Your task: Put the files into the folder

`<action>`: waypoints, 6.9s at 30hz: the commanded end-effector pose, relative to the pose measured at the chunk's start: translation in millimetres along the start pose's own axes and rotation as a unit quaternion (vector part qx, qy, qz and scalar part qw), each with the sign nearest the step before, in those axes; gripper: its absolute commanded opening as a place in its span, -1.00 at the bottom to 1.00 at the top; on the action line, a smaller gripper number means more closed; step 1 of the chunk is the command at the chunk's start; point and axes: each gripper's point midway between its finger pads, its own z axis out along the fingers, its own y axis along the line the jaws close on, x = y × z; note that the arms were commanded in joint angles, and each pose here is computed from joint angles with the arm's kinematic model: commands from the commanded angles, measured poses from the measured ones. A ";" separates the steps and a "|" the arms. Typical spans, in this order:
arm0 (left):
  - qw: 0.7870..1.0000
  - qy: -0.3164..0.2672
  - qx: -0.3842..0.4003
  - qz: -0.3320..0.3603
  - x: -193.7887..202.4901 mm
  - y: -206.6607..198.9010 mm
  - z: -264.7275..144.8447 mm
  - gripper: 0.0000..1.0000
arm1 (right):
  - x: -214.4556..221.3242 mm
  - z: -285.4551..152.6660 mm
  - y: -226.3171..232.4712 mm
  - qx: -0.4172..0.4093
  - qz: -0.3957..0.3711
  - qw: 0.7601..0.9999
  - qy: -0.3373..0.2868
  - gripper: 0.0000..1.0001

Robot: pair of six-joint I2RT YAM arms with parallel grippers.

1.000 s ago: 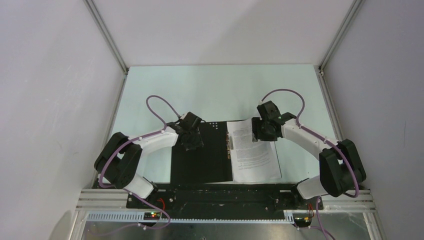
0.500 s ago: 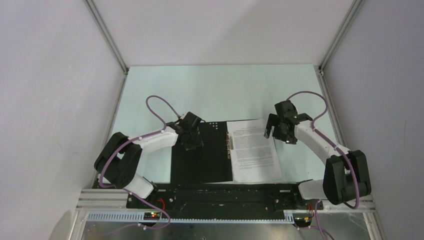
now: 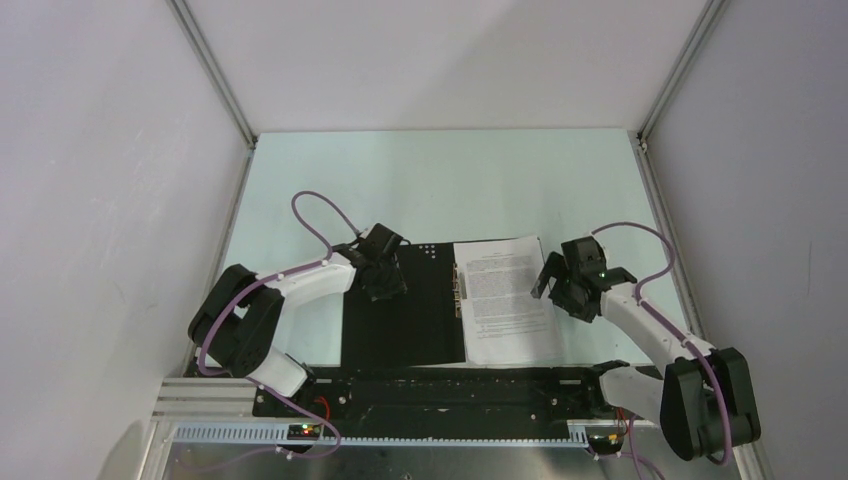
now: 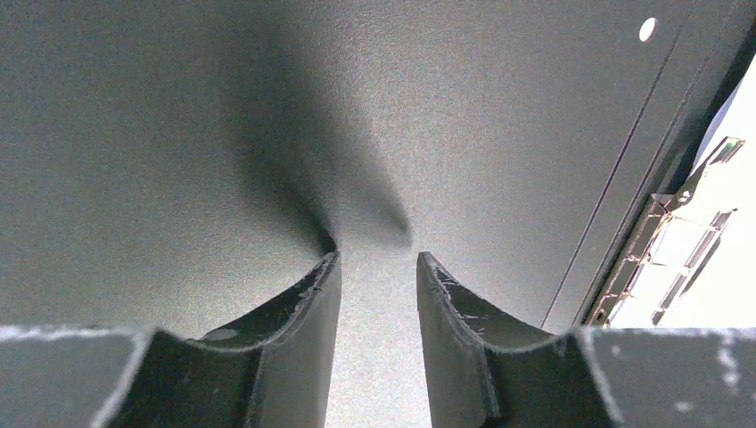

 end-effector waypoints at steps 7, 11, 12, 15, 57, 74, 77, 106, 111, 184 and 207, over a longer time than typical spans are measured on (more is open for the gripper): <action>1.000 -0.013 0.009 -0.009 -8.0 -4.2 -8.7 -0.15 | 21.8 1.0 5.4 0.004 0.046 0.999 -0.007 0.99; 1.000 -0.015 0.012 -0.009 -8.9 -5.2 -10.0 -0.15 | 32.1 -1.3 7.7 0.015 0.040 0.999 -0.009 0.99; 1.000 -0.015 0.012 -0.009 -8.7 -5.3 -9.7 -0.15 | 32.8 -1.5 7.7 0.017 0.044 0.999 -0.010 0.99; 1.000 -0.014 0.011 -0.010 -8.5 -5.2 -9.1 -0.15 | 35.1 -1.3 7.8 0.021 0.042 0.999 -0.010 0.99; 1.000 0.002 0.007 -0.012 -1.5 -4.1 -0.6 -0.16 | 46.6 -8.0 10.8 0.028 0.026 0.999 -0.017 0.99; 1.000 0.003 0.007 -0.010 -1.2 -4.1 0.2 -0.16 | 39.5 -10.9 1.9 0.036 0.029 0.999 -0.029 0.99; 1.000 0.004 0.011 -0.006 -1.8 -6.2 -0.6 -0.16 | 32.0 -15.6 1.6 0.027 0.029 0.999 -0.038 0.99; 0.995 0.002 -0.004 -0.100 3.8 62.0 -18.0 -0.21 | 58.2 -10.6 212.0 -0.075 -0.262 0.962 -0.021 -0.12; 0.993 0.004 -0.029 -0.111 7.3 74.9 -10.4 -0.21 | 62.0 -1.3 209.1 -0.063 -0.268 0.961 -0.017 -0.17; 0.986 0.013 -0.070 -0.149 6.5 94.7 3.0 -0.22 | 70.6 -25.7 189.3 -0.082 -0.237 0.967 -0.041 -0.08; 0.986 0.015 -0.070 -0.151 6.7 96.4 3.1 -0.23 | 57.7 13.4 194.3 -0.071 -0.207 0.975 -0.033 -0.35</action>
